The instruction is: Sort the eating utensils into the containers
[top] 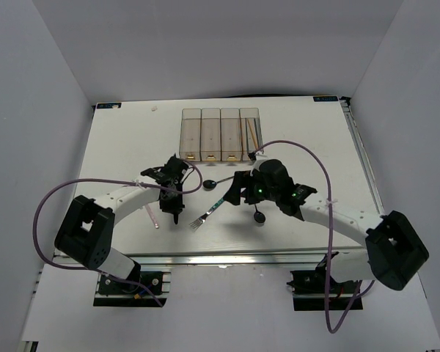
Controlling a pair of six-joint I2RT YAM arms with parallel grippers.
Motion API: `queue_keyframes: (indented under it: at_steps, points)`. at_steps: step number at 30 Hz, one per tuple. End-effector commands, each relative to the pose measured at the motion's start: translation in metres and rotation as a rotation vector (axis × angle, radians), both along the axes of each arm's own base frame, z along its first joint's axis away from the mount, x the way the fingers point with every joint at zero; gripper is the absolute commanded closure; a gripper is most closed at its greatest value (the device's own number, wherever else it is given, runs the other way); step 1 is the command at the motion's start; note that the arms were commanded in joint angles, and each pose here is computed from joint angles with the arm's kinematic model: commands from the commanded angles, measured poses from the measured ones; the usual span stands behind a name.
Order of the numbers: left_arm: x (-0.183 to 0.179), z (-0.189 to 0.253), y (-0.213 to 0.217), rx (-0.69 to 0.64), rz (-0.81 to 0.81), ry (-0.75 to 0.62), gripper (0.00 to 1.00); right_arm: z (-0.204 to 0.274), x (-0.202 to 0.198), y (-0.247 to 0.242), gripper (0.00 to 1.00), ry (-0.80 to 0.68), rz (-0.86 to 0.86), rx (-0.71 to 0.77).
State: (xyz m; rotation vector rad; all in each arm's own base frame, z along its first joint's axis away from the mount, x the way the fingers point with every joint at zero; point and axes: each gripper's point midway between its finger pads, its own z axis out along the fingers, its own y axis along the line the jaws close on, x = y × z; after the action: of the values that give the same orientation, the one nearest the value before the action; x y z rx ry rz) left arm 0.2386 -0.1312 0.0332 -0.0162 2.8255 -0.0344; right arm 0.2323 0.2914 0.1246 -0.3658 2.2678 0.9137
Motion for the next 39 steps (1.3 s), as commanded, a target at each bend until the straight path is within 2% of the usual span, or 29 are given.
queue_keyframes:
  at_steps: [1, 14, 23, 27, 30, 32, 33, 39]
  points:
    - [0.002, 0.012, -0.009, -0.060, 0.003, -0.049, 1.00, 0.036, 0.012, 0.035, 0.18, -0.002, 0.007, 0.203]
    - [-0.003, 0.002, -0.009, -0.068, 0.007, -0.037, 1.00, 0.020, 0.012, 0.061, 0.19, 0.145, 0.016, 0.301]
    - [-0.011, -0.024, 0.006, 0.035, 0.048, 0.043, 1.00, 0.025, 0.016, 0.038, 0.20, 0.106, -0.079, 0.216]
    - [-0.011, -0.027, 0.008, 0.053, 0.052, 0.047, 0.99, 0.043, 0.017, 0.021, 0.19, 0.046, -0.120, 0.185]
    - [-0.012, -0.030, 0.009, 0.061, 0.049, 0.056, 0.91, 0.053, 0.016, 0.006, 0.19, 0.012, -0.166, 0.160]
    - [-0.013, -0.032, 0.009, 0.073, 0.044, 0.062, 0.80, 0.063, 0.015, -0.003, 0.18, -0.018, -0.187, 0.154]
    - [-0.014, -0.034, 0.010, 0.080, 0.045, 0.070, 0.71, 0.065, 0.011, -0.008, 0.18, -0.018, -0.183, 0.142]
    - [-0.013, -0.035, 0.009, 0.080, 0.042, 0.068, 0.54, 0.083, 0.009, -0.026, 0.17, -0.081, -0.223, 0.129]
